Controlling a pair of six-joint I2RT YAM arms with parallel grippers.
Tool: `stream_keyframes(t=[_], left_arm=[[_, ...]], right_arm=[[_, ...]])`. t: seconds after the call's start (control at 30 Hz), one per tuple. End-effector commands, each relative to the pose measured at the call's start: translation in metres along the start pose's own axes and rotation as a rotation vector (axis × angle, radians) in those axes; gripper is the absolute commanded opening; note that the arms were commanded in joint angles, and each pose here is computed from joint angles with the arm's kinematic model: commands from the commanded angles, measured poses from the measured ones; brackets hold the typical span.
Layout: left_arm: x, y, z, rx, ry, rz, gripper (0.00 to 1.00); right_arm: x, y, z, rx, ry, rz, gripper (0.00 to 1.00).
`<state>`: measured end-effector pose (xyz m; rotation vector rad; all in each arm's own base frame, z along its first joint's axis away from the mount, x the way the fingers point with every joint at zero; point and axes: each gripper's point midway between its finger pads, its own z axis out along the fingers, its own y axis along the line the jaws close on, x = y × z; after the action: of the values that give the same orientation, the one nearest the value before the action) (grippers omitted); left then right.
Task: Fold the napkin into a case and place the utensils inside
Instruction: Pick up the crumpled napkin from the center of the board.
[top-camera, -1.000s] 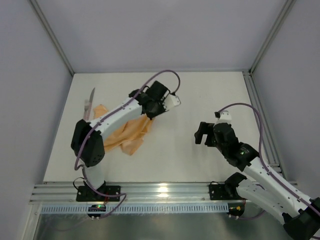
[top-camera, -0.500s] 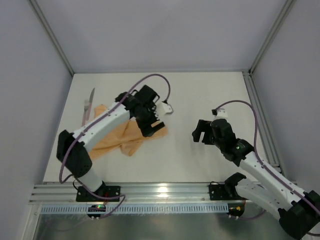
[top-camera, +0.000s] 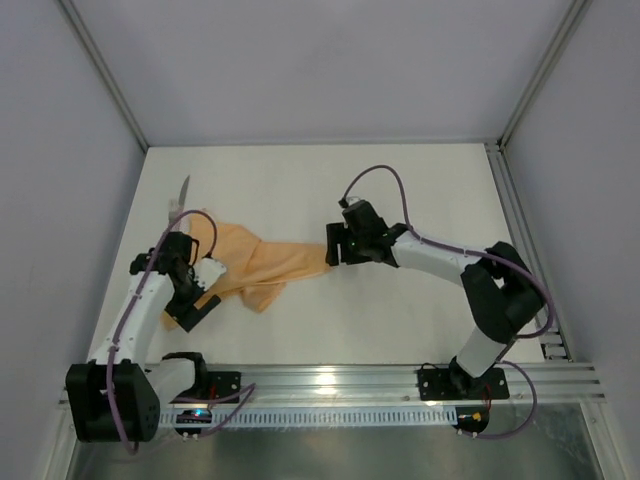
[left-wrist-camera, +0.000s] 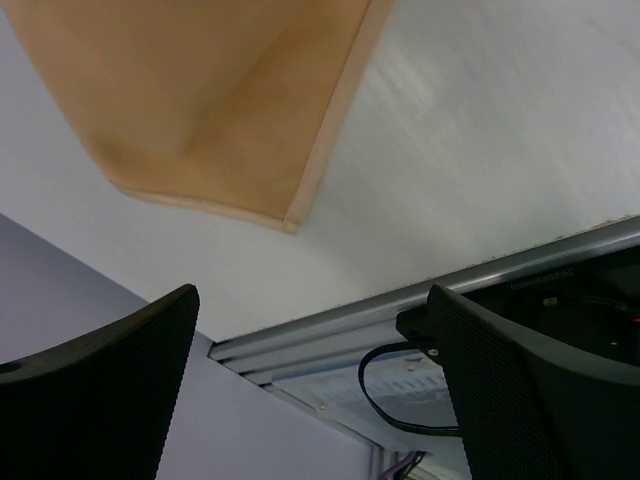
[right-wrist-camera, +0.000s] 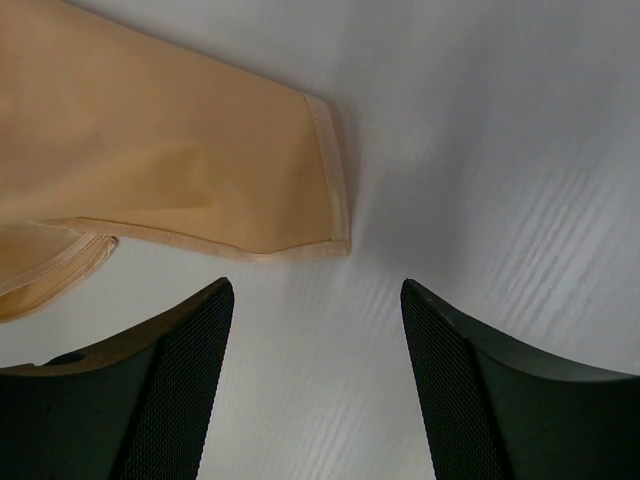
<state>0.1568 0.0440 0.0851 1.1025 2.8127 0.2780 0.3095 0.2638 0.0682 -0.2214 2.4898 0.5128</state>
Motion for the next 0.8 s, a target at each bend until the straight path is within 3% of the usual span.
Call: stream_keyframes(t=[0.0, 0.1, 0.3, 0.33, 0.4, 0.47, 0.5, 0.53, 0.6, 0.63, 0.7, 0.73, 0.77], left_arm=[[0.008, 0.037, 0.012, -0.089, -0.006, -0.064, 0.98], [0.012, 0.051, 0.030, -0.107, 0.023, -0.135, 0.98], [0.009, 0.039, 0.067, -0.035, 0.035, -0.187, 0.98], [0.004, 0.042, 0.073, -0.047, 0.020, -0.193, 0.98], [0.003, 0.038, 0.082, -0.033, 0.012, -0.203, 0.97], [0.000, 0.035, 0.089, -0.008, 0.008, -0.207, 0.85], [-0.002, 0.034, 0.090, 0.001, 0.004, -0.210, 0.80], [-0.003, 0.033, 0.092, 0.008, -0.001, -0.214, 0.70], [-0.010, 0.028, 0.093, 0.038, -0.035, -0.225, 0.59], [-0.014, 0.028, 0.092, 0.042, -0.053, -0.226, 0.47], [-0.020, 0.030, 0.087, 0.040, -0.094, -0.236, 0.33], [-0.023, 0.033, 0.084, 0.027, -0.106, -0.242, 0.13], [-0.027, 0.040, 0.078, -0.009, -0.137, -0.252, 0.00]], right_arm=[[-0.010, 0.016, 0.015, -0.016, -0.005, -0.041, 0.73], [-0.002, 0.022, 0.033, -0.003, 0.033, -0.066, 0.73], [0.019, 0.020, 0.060, 0.031, 0.093, -0.077, 0.72], [0.021, 0.022, 0.062, 0.025, 0.094, -0.072, 0.70], [0.026, 0.031, 0.066, -0.021, 0.104, -0.070, 0.54], [0.026, 0.034, 0.066, -0.035, 0.100, -0.057, 0.38], [0.024, 0.035, 0.065, -0.037, 0.091, -0.056, 0.22], [0.021, 0.035, 0.063, -0.035, 0.079, -0.051, 0.16], [0.012, 0.035, 0.053, -0.033, 0.039, -0.054, 0.03], [0.009, 0.029, 0.049, -0.003, 0.015, -0.053, 0.03], [-0.007, 0.032, 0.031, -0.006, -0.045, -0.056, 0.03], [-0.009, 0.031, 0.025, -0.006, -0.056, -0.060, 0.03], [-0.012, 0.032, 0.018, -0.008, -0.070, -0.066, 0.03]])
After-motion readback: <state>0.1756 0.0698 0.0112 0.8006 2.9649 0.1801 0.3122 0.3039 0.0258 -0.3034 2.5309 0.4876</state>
